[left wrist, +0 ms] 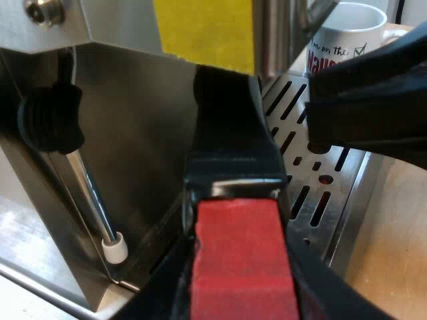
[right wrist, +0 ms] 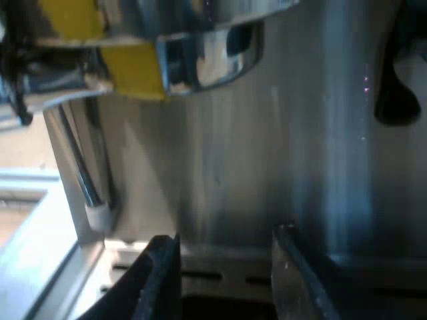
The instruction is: Put the handle in the coffee machine
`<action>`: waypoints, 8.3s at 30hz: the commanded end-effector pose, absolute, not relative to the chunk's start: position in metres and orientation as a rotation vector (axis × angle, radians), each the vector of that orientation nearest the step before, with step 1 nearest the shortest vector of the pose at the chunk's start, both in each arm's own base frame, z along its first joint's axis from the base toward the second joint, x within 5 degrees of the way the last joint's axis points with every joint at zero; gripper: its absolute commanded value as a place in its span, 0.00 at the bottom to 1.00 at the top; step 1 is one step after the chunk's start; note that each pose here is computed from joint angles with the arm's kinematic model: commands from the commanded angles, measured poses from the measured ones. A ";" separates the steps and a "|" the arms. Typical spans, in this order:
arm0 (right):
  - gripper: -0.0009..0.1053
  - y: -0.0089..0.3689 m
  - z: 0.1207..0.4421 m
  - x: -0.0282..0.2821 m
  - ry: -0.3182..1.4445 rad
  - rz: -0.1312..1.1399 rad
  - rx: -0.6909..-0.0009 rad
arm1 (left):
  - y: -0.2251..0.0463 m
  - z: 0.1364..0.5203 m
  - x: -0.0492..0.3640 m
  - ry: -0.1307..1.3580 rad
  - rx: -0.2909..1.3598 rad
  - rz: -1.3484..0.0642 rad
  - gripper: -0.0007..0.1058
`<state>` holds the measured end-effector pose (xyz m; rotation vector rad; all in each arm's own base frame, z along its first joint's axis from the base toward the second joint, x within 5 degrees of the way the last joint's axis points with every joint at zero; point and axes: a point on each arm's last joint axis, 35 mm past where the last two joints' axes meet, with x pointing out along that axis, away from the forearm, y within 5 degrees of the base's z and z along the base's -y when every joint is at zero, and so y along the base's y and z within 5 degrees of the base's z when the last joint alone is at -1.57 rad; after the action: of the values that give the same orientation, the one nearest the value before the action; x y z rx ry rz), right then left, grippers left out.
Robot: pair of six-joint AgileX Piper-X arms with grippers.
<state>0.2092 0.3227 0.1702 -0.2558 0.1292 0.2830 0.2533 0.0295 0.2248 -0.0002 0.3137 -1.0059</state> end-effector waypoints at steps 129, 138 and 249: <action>0.34 0.353 0.177 0.255 -0.285 0.103 -0.226 | 0.073 0.237 0.261 0.243 -0.004 -0.839 0.01; 0.34 0.353 0.177 0.255 -0.285 0.103 -0.226 | 0.073 0.234 0.262 0.251 0.029 -0.816 0.01; 0.58 0.354 0.164 0.259 -0.196 0.088 -0.322 | 0.005 0.228 0.221 0.468 -0.213 -1.192 0.01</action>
<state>0.2572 0.3525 0.1481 -0.3730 -0.1575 0.0863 0.2243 0.0090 0.2200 -0.1757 0.5278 -1.1204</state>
